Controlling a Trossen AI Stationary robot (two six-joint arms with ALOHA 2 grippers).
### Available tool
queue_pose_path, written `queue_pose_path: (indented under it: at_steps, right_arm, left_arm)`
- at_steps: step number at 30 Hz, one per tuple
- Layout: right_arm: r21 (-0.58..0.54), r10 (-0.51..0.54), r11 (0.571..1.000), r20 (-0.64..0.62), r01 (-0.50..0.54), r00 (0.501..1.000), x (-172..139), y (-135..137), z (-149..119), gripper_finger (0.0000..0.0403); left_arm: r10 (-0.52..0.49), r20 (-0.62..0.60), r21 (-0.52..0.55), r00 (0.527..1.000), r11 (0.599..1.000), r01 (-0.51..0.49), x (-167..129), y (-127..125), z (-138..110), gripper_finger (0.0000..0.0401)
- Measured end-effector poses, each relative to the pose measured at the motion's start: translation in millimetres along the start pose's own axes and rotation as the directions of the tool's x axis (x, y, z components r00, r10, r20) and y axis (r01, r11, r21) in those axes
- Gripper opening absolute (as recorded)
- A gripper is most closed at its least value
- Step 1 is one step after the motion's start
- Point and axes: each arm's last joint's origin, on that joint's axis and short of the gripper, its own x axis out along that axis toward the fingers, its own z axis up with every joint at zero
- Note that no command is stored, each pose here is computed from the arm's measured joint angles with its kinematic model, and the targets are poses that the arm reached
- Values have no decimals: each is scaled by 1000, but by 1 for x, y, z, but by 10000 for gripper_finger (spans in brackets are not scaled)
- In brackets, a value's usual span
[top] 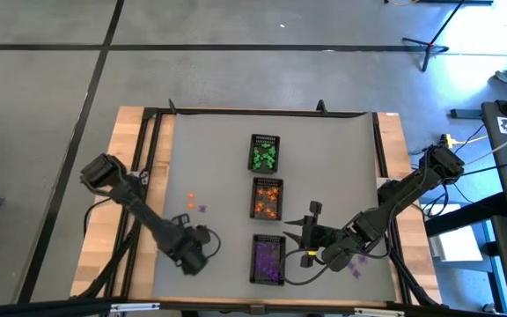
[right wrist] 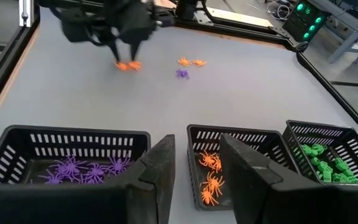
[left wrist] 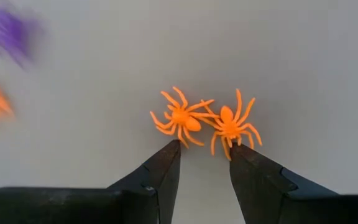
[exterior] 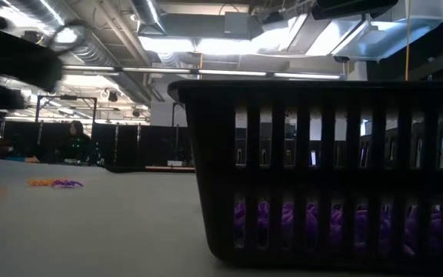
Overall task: Sort Halloween decoration
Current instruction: Put the orange spider toy into the middle black bin
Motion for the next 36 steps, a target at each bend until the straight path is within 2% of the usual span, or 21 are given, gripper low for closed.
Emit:
queue_pose_path:
  at_steps: [6, 12, 30, 36]
  right_arm:
    - [-2, -1, 1000, -2, 1, 1000, 0, 0, 0, 124]
    - [-21, -5, 1000, -20, 5, 1000, 0, -1, -3, 124]
    - [-17, -5, 1000, -19, 5, 1000, 0, -1, -3, 124]
    - [-17, -6, 1000, -19, 5, 1000, 0, -1, -3, 124]
  left_arm:
    - [65, 15, 18, 998, 998, -65, 8, 24, 32, 136]
    - [40, 11, 8, 999, 999, -40, 7, 38, 48, 136]
    - [-89, 92, 32, 992, 996, 86, 1, 27, 55, 136]
    - [-129, 95, 105, 987, 987, 119, -1, 20, 50, 136]
